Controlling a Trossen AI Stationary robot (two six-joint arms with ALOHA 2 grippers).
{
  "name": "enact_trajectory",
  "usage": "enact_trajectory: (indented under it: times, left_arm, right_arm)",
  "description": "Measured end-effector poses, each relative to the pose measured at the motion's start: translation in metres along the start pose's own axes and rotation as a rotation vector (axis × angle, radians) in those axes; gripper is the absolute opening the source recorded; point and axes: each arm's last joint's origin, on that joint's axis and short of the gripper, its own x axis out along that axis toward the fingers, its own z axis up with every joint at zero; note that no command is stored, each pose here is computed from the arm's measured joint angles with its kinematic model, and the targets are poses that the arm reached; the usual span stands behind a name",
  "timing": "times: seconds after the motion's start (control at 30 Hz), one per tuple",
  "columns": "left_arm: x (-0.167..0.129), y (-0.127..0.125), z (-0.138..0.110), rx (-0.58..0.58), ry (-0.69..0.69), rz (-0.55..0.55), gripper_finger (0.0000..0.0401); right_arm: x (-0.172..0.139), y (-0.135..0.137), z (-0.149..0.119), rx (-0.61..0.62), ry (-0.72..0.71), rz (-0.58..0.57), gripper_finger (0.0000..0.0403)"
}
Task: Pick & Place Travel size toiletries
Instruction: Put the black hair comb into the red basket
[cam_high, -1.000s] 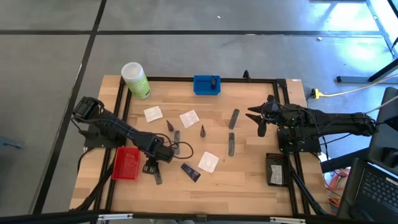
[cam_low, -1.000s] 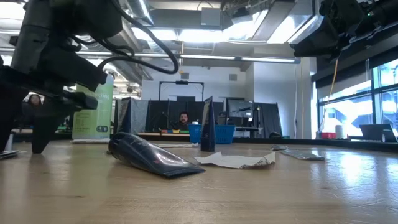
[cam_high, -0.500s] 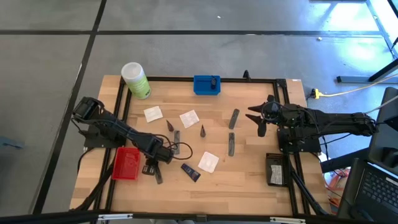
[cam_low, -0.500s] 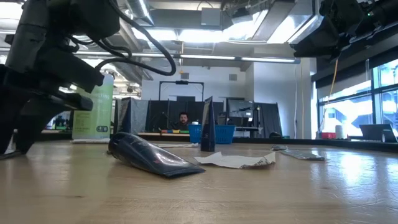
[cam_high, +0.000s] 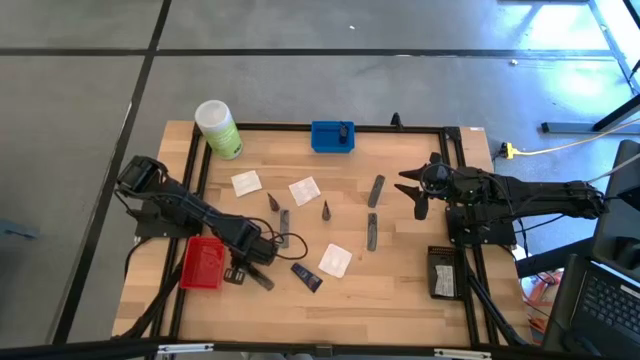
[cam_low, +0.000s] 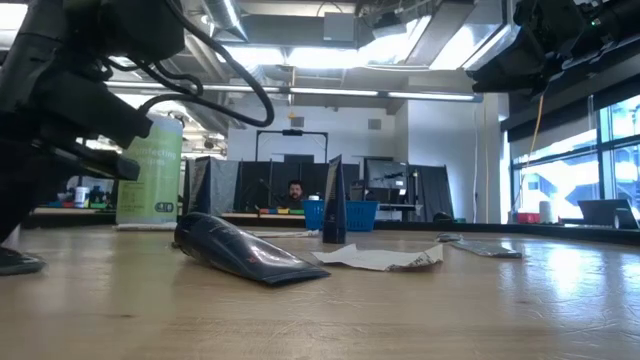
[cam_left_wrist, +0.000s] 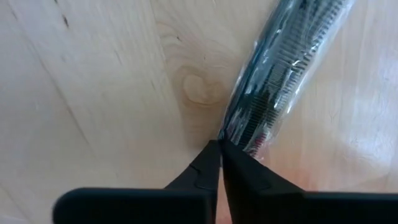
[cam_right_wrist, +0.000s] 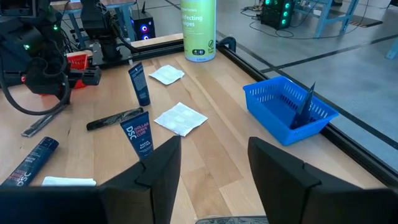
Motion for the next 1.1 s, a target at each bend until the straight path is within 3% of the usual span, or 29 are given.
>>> enact_trajectory:
  times: [0.27, 0.6, 1.1]
  left_arm:
    - [-0.004, 0.0, 0.0, -0.006, -0.017, 0.0, 0.0002]
    - [-0.038, -0.008, 0.009, -0.054, -0.14, -0.02, 0.0002]
    - [-0.044, -0.01, 0.006, -0.424, -0.098, -0.075, 0.0002]
  right_arm:
    - [0.0, 0.0, 0.0, 0.0, 0.0, 0.0, 0.0176]
    - [0.0, 0.0, 0.0, 0.0, 0.0, 0.0, 0.0155]
    - [0.0, 0.0, 0.0, 0.0, 0.0, -0.001, 0.0152]
